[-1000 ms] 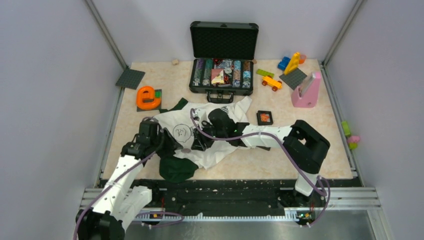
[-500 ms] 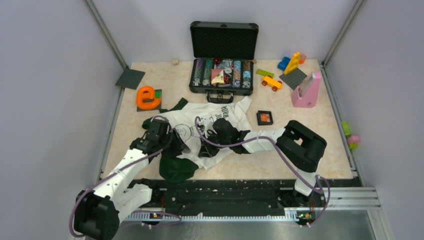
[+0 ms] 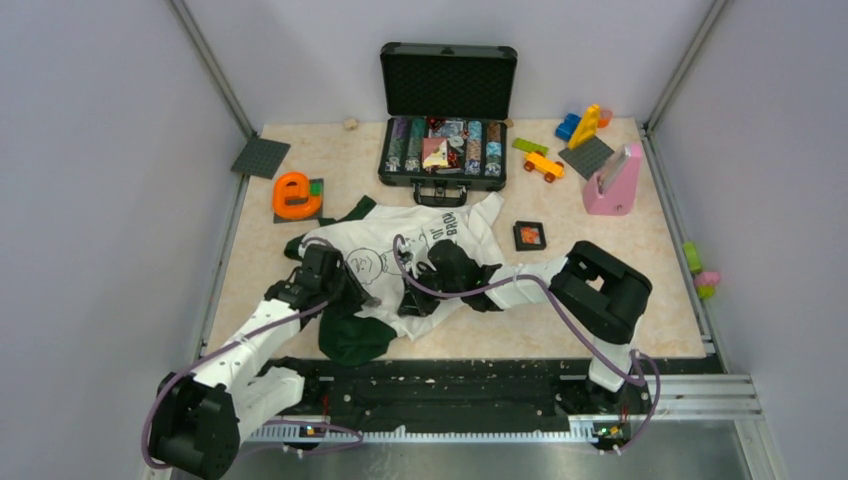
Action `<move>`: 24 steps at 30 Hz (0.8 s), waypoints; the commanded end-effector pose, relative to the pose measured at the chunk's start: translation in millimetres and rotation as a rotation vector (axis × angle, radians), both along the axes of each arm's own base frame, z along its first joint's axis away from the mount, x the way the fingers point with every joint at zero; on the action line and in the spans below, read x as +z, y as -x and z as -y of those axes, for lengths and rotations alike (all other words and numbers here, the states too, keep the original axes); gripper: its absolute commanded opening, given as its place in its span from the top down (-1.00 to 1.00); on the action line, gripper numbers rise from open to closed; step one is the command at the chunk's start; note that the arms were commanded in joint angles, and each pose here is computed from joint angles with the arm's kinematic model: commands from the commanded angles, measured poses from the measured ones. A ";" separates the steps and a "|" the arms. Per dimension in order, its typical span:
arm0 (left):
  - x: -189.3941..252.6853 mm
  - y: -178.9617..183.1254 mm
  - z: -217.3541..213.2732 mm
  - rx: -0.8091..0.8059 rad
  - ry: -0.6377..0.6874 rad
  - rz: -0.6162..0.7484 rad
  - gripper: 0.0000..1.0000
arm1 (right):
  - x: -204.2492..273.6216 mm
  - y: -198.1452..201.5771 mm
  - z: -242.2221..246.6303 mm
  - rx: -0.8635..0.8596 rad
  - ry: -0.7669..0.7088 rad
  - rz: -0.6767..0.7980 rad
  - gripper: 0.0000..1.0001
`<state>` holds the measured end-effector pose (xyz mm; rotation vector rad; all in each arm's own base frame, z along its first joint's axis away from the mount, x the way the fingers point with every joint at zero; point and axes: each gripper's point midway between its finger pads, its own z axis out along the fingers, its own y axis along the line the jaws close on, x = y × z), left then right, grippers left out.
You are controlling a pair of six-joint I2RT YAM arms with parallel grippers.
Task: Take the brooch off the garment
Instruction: Remove the brooch from the clothes.
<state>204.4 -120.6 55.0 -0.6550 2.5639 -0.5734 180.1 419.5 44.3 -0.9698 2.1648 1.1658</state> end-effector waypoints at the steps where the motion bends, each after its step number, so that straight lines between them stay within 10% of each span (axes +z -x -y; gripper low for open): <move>1: -0.3 -11.0 0.8 0.042 0.017 0.051 0.24 | 11.8 2.9 -10.3 0.021 -0.058 0.024 0.80; 16: 36.3 -25.2 -5.3 0.041 -0.024 0.134 0.94 | 15.3 2.5 -5.7 0.016 -0.050 0.042 0.82; 24: 64.4 -24.9 -2.6 -0.084 -0.068 0.205 1.00 | 39.6 -5.4 -7.7 0.019 -0.076 0.122 0.78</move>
